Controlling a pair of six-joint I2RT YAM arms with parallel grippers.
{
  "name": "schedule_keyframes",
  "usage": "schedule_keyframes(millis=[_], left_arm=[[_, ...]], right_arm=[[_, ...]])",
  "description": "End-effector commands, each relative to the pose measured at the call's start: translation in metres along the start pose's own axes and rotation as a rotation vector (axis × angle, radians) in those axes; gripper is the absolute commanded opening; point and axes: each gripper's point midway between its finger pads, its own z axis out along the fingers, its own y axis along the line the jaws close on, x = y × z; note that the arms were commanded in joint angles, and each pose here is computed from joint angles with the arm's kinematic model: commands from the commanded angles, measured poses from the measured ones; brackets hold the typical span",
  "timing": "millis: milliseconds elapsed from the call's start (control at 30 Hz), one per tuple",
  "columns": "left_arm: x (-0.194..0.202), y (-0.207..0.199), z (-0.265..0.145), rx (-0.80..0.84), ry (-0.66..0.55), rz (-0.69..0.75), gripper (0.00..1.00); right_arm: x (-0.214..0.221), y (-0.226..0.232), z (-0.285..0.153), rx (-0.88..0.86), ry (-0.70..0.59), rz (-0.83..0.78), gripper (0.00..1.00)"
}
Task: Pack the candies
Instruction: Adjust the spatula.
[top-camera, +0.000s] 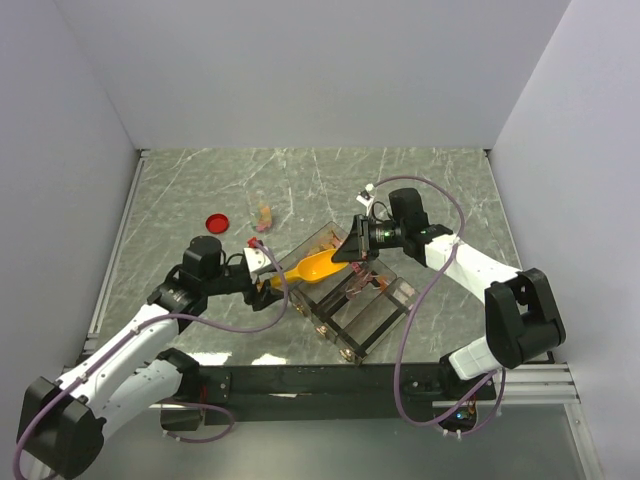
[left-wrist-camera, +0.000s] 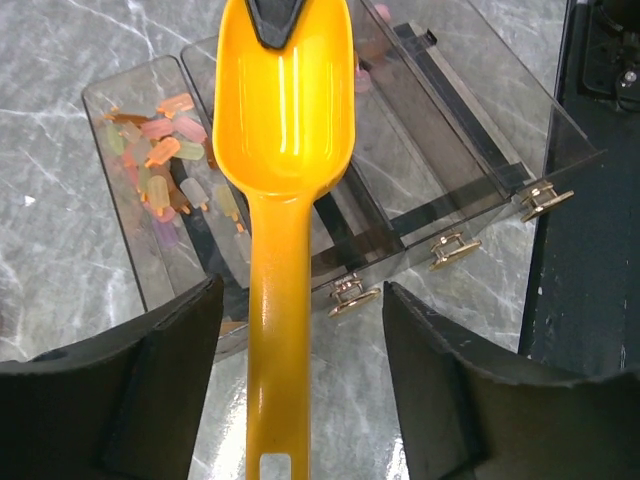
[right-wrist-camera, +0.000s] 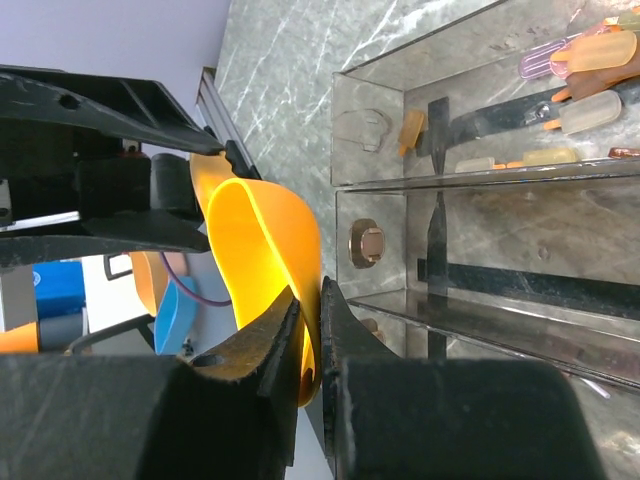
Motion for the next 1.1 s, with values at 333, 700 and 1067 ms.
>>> schedule_keyframes(millis=[333,700,1067], left_arm=[[-0.013,0.005,0.005,-0.027,0.003,0.05,0.43],[-0.009,-0.002,0.007,-0.006,0.023,0.063,0.42],[-0.009,-0.012,0.009,0.044,0.024,0.063,0.18]], right_arm=[[-0.011,0.017,-0.002,-0.071,0.004,-0.045,0.0],[-0.01,0.017,-0.001,-0.081,0.019,-0.054,0.0],[-0.006,0.015,0.002,-0.103,0.045,-0.047,0.0]])
